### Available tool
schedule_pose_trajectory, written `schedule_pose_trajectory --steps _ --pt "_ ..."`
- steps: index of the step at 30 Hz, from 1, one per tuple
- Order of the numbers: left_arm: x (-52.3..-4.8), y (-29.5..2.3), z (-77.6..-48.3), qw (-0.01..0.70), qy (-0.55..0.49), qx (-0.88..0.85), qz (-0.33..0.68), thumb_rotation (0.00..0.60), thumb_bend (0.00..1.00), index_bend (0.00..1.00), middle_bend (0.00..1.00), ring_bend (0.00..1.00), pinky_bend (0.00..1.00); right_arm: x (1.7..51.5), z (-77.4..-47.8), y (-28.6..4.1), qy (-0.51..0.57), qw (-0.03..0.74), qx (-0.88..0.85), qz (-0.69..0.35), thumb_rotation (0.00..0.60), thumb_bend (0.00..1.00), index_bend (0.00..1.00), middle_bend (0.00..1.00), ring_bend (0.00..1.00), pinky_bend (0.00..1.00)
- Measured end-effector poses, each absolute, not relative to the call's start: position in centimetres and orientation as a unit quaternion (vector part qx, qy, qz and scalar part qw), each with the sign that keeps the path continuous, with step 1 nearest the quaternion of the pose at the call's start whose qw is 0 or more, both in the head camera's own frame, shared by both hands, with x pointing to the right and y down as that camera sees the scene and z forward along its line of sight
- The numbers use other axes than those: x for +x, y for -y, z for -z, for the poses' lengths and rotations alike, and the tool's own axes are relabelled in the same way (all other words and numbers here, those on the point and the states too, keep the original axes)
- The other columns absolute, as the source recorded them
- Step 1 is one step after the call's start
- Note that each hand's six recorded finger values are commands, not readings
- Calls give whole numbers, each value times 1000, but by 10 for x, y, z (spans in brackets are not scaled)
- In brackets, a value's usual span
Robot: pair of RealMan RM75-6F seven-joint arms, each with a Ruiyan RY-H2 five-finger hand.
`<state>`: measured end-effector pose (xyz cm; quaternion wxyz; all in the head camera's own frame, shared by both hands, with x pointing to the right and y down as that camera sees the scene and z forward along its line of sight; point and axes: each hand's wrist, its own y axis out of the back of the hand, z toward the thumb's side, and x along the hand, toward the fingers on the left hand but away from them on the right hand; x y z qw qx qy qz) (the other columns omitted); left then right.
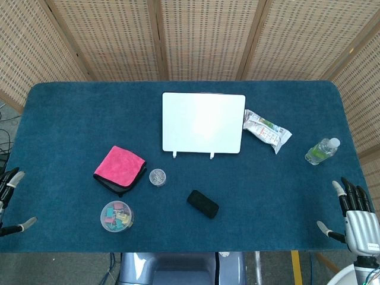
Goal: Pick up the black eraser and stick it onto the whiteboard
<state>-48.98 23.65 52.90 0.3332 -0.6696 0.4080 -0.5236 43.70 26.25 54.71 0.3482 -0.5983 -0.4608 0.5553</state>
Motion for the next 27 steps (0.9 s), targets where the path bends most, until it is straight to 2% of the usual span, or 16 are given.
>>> schedule_pose_trajectory --steps 13,21,27 --pt "-486 -236 -526 339 -411 -668 519 600 0 0 0 0 0 418 -556 -263 421 336 -649 -538 600 0 0 0 0 0" --pt "-485 -234 -524 342 -415 -667 516 600 0 0 0 0 0 354 -564 -237 329 377 -724 -476 600 0 0 0 0 0" --pt "-484 -232 -528 338 -414 -663 524 600 0 0 0 0 0 275 -572 -226 251 395 -790 -397 600 0 0 0 0 0"
